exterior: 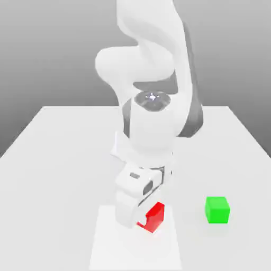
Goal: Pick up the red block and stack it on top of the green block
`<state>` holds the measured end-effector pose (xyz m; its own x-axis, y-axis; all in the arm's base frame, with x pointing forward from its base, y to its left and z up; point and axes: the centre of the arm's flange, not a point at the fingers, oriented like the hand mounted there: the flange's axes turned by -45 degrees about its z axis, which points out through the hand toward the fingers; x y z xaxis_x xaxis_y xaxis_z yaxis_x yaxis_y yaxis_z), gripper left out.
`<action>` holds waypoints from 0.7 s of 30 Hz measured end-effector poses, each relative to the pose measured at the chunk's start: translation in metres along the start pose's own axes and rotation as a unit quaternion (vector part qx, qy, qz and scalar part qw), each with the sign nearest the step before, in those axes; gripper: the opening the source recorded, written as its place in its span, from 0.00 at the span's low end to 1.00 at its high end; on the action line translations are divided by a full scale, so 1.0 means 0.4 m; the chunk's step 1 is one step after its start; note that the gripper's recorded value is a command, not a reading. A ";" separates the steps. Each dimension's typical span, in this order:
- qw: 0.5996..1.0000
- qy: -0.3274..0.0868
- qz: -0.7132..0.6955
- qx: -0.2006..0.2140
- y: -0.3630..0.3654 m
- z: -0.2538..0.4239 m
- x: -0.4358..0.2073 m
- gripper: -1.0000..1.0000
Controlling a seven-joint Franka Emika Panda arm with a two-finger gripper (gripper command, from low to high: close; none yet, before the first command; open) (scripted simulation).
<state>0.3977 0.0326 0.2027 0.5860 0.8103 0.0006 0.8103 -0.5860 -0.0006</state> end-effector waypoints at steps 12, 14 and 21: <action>0.998 0.002 0.062 0.001 -0.376 -0.105 0.264 0.00; 0.997 0.000 0.073 -0.001 -0.404 -0.102 0.276 0.00; 0.997 0.001 0.083 -0.006 -0.399 -0.032 0.285 0.00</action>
<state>0.3350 0.2184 0.2158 0.7113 0.7028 0.0029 0.7028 -0.7113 0.0102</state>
